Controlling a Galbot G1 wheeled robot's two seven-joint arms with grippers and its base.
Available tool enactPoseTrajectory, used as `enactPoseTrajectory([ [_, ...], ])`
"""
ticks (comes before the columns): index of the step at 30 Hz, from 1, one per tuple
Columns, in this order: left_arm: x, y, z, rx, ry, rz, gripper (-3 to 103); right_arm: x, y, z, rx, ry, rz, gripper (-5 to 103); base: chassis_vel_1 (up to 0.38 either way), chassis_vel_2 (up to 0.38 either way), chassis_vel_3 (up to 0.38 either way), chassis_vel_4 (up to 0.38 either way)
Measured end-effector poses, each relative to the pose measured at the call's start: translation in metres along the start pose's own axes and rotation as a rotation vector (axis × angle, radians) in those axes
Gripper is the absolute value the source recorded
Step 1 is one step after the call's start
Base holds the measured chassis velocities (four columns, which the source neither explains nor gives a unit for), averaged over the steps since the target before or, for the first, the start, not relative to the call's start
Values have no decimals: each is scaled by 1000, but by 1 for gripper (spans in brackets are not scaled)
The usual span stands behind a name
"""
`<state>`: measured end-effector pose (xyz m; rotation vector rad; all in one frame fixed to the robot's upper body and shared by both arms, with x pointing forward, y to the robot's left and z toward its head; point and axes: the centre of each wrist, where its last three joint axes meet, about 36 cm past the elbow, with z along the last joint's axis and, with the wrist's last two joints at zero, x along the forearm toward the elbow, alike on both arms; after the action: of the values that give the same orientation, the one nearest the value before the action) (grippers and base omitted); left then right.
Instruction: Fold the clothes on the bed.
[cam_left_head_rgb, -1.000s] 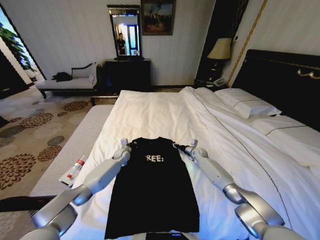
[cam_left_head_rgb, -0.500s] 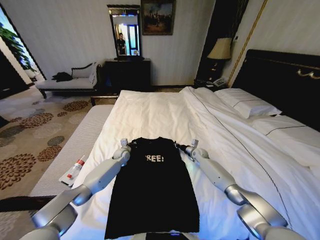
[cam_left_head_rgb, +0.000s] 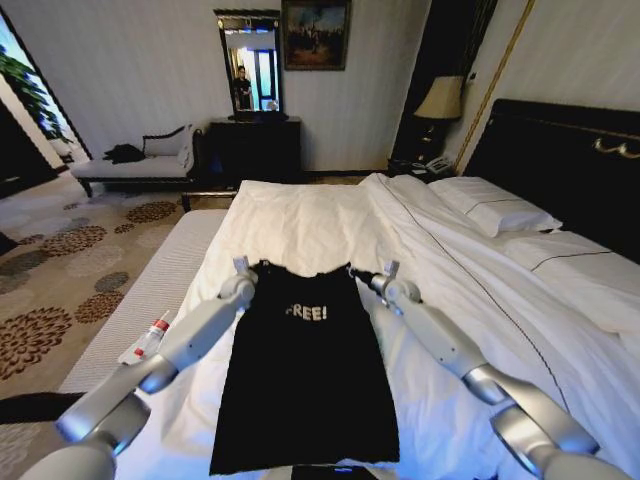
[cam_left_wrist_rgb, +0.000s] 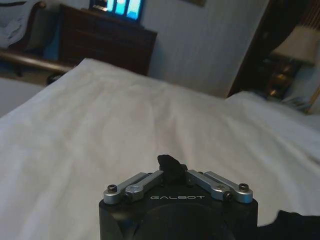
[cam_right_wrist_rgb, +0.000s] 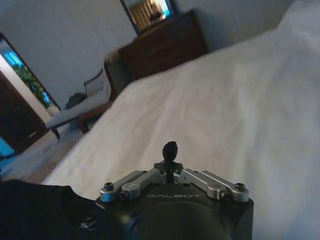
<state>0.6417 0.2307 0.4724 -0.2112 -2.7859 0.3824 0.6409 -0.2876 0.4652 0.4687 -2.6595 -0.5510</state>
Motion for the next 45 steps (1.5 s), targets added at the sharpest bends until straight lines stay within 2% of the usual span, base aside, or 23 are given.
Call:
enactPoseTrajectory([
  [8,-17,2,-43,15,-45,0,0,-15,3,-41,26,-47,40,1,0,0,0,0],
  [12,-33,-4,-65,-9,-70,-2,0,-40,10,-50,26,-57,64,1,0,0,0,0],
  [18,-48,-11,-80,-21,-81,3,0,-69,19,-59,22,-61,84,1,0,0,0,0],
  [22,-62,-14,-86,-51,-95,-26,0,-81,22,-69,21,-70,96,1,0,0,0,0],
  [28,-64,-18,-82,-57,-91,-21,0,-81,21,-62,19,-70,102,1,0,0,0,0],
  [36,-45,-22,-35,-55,-60,18,0,-65,15,-33,33,-67,88,1,0,0,0,0],
  [40,-30,-20,-22,-40,-68,22,0,-49,14,-25,33,-79,78,1,0,0,0,0],
  [45,-4,-14,-12,-1,-111,3,0,-15,20,-1,31,-80,56,1,0,0,0,0],
])
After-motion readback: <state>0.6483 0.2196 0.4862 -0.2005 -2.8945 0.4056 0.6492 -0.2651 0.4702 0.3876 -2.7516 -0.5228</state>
